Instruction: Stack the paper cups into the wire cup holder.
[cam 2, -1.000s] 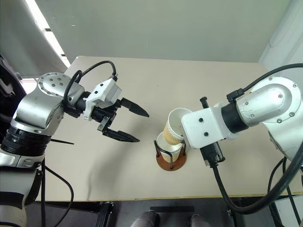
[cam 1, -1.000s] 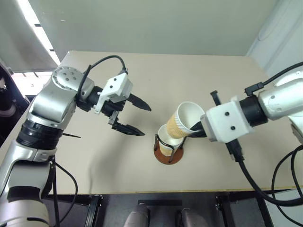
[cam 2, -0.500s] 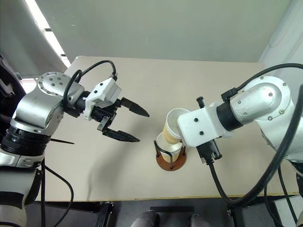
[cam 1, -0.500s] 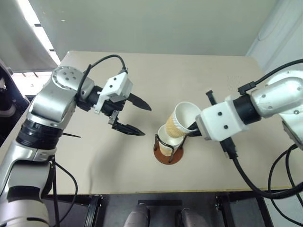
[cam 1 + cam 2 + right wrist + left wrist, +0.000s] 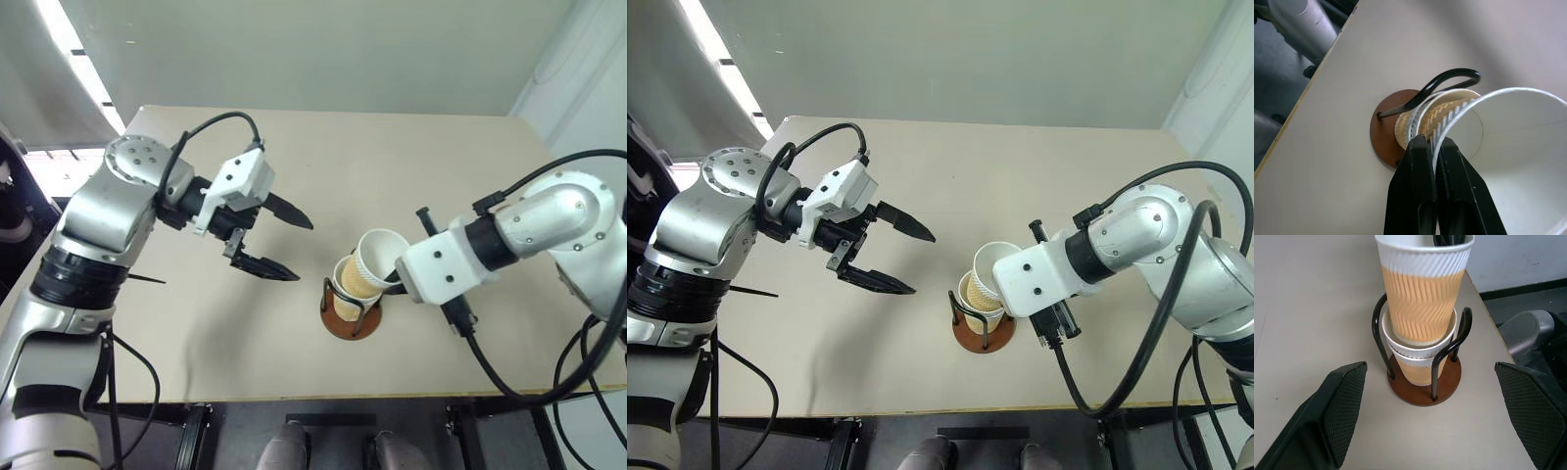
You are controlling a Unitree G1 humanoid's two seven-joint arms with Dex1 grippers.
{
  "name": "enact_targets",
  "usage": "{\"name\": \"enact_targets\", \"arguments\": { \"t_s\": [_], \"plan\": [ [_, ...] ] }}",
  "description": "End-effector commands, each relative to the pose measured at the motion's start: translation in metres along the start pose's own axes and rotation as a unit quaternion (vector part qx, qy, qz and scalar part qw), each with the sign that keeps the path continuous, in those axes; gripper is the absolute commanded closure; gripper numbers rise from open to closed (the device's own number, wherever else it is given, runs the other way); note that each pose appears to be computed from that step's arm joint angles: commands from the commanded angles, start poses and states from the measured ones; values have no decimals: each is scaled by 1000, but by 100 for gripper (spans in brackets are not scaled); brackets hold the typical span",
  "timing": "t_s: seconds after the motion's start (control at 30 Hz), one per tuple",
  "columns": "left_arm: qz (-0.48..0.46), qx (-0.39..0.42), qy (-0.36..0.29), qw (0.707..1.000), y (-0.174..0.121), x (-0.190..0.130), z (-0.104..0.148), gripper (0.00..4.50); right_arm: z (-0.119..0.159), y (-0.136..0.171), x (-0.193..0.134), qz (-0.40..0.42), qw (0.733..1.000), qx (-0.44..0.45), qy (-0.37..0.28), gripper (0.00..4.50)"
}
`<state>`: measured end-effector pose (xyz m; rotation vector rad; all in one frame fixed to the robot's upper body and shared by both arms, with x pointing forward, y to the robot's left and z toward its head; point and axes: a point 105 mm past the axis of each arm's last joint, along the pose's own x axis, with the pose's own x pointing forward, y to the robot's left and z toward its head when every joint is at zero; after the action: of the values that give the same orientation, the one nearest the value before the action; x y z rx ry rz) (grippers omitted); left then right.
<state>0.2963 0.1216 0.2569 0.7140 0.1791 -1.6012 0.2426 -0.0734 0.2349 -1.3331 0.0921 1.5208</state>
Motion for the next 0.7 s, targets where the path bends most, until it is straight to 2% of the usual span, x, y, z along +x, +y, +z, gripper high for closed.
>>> {"name": "enact_targets", "arguments": {
  "t_s": [0.03, 0.1, 0.27, 0.37, 0.47, 0.53, 0.67, 0.7],
  "plan": [
    [-1, 27, -4, 1000, -3, -7, 12, 0, 8, -10, -6, -34, 999, 9, -21, 360],
    [-1, 26, -4, 1000, -3, -7, 11, 0, 6, -19, -10, -59, 998, 17, -24, 295],
    [5, 20, -5, 1000, -4, -7, 8, 0, 3, -51, -37, -167, 980, 85, -69, 295],
    [11, 14, -7, 1000, -6, -9, 6, 0, 0, -66, -60, -230, 946, 175, -145, 295],
    [20, 4, -15, 1000, -7, -12, 5, 0, -3, -67, -73, -245, 906, 264, -221, 295],
    [29, -3, -20, 999, -7, -14, 4, 0, -13, -66, -77, -262, 888, 300, -230, 295],
    [86, -49, -41, 994, -1, -21, -8, 0, -53, -62, -90, -332, 825, 386, -244, 295],
    [94, -56, -44, 993, -1, -23, -10, 0, -57, -61, -91, -342, 816, 394, -247, 295]
  ]
}}
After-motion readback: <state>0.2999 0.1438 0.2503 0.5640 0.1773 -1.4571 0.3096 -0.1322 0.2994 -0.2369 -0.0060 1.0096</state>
